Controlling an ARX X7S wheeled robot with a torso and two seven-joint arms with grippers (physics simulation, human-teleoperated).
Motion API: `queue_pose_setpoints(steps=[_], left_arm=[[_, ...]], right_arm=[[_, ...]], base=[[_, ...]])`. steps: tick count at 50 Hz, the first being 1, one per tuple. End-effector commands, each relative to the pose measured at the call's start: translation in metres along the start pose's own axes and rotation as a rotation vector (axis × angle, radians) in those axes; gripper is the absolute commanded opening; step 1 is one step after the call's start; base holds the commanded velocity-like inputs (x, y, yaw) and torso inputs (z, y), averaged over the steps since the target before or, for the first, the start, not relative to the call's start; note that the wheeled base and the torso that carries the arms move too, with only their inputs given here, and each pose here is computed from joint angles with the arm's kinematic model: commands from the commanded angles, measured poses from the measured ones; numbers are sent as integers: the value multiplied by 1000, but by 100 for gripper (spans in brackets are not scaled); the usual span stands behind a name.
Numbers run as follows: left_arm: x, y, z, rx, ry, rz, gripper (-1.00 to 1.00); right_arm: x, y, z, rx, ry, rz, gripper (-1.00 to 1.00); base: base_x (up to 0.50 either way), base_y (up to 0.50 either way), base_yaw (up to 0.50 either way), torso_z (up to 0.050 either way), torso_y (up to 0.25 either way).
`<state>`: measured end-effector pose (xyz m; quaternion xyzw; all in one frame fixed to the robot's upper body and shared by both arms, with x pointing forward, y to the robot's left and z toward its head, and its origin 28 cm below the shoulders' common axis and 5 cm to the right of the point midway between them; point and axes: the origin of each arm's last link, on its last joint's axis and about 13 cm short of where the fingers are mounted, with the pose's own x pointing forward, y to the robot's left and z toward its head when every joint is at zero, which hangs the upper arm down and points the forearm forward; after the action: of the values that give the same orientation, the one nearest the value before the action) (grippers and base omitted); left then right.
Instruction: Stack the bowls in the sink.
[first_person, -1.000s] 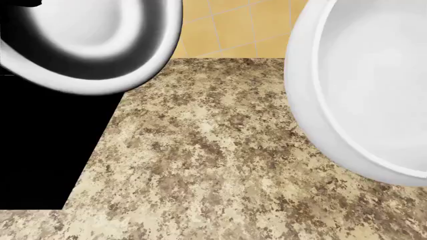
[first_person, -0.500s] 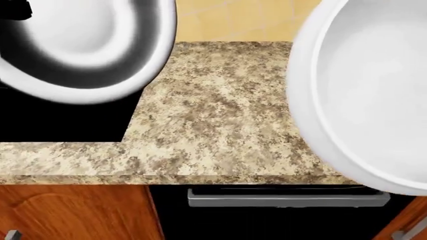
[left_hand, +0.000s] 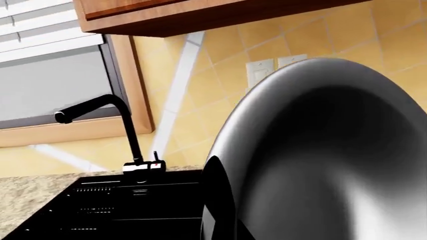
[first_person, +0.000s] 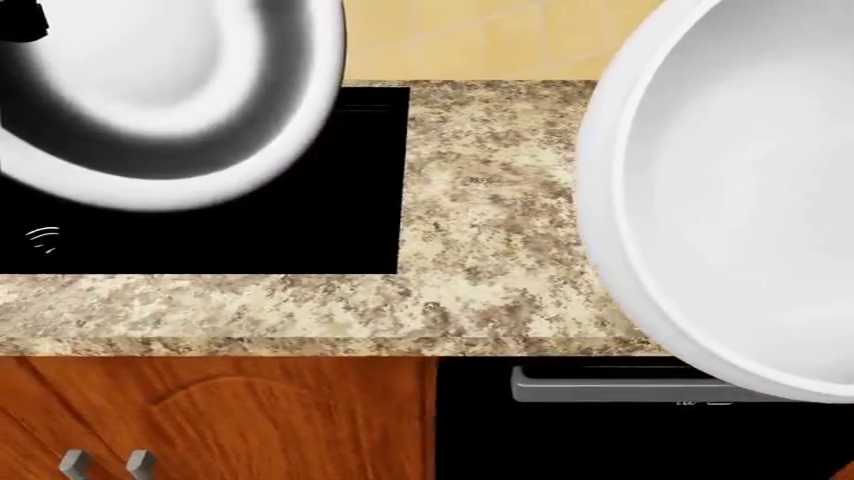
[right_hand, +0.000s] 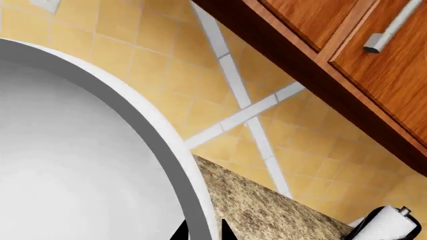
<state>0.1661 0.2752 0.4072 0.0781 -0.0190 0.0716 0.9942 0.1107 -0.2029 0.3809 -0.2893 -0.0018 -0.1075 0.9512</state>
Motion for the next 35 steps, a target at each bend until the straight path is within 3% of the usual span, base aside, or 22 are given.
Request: queue_pose_setpoints(steps=[1, 35], left_arm=[[-3, 4, 3, -11, -20, 19, -100], [-6, 6, 1, -15, -19, 29, -100]], right_arm=[[-1, -1, 1, -31, -29, -23, -100], [1, 1, -1, -29, -29, -12, -100]], base=[[0, 500, 0, 0, 0], [0, 500, 0, 0, 0]])
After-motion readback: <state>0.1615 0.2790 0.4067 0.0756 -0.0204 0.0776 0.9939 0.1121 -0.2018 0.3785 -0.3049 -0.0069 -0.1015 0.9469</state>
